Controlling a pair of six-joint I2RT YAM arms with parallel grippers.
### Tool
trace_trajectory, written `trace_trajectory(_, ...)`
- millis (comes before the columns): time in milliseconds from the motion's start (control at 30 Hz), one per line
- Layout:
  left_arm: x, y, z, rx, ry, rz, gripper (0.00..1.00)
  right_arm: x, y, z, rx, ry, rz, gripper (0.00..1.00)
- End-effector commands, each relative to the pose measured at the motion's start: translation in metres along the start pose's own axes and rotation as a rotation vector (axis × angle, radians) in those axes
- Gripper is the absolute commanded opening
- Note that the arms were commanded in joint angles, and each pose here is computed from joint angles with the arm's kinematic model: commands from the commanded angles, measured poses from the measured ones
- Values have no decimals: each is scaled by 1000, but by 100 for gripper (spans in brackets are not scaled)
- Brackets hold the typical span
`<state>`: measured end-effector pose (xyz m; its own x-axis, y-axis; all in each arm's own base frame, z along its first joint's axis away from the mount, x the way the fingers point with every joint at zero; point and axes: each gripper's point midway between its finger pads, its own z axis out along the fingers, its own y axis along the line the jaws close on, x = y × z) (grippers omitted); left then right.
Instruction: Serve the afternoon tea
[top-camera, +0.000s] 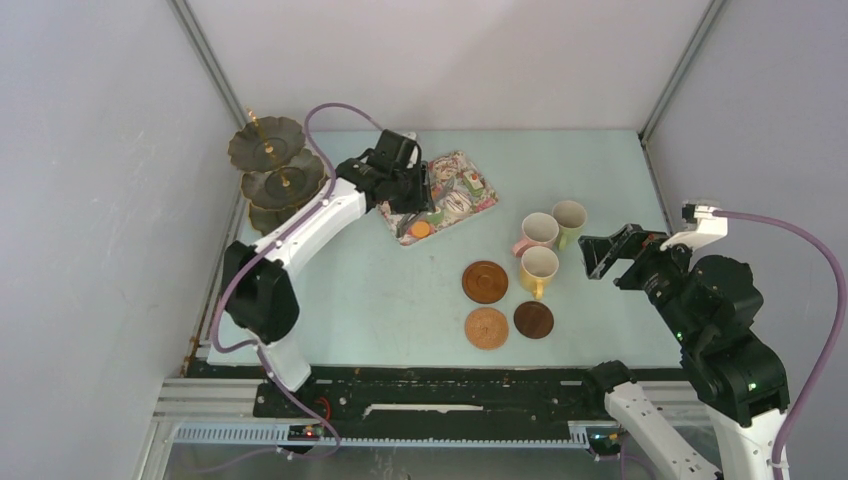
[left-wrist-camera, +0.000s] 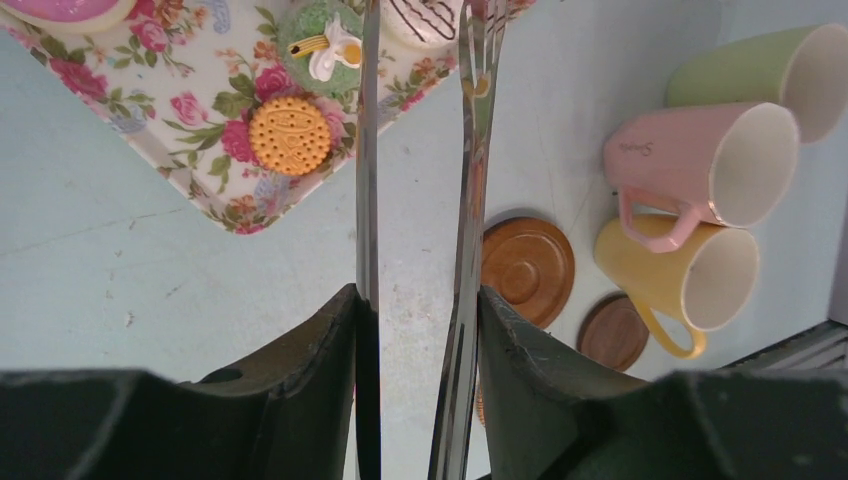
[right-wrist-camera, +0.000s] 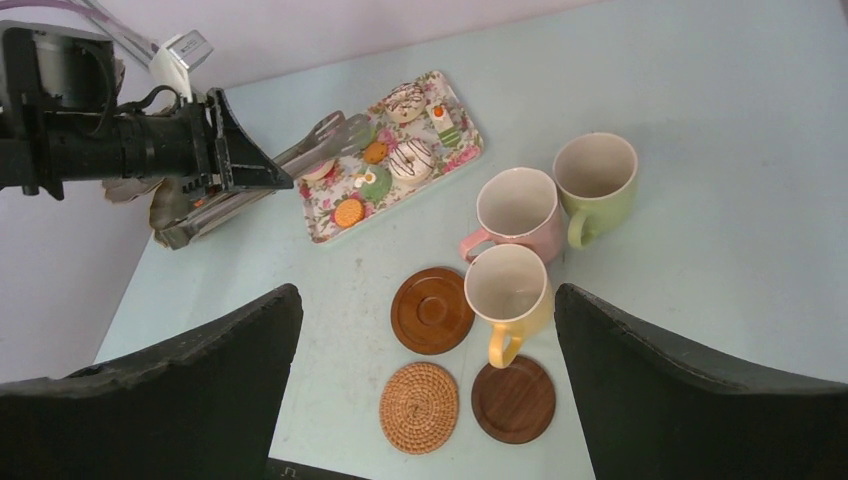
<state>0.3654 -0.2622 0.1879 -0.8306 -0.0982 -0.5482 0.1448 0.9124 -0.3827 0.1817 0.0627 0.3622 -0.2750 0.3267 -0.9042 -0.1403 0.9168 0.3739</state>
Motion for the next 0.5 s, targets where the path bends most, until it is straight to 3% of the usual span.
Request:
trace_trajectory(0, -2, 8, 4, -67, 42, 80, 47, -6, -5, -2, 26, -23, -14, 100)
trace_trajectory(467, 13, 35, 26, -178, 145, 170, 49, -5, -5, 2, 27, -14, -24, 100)
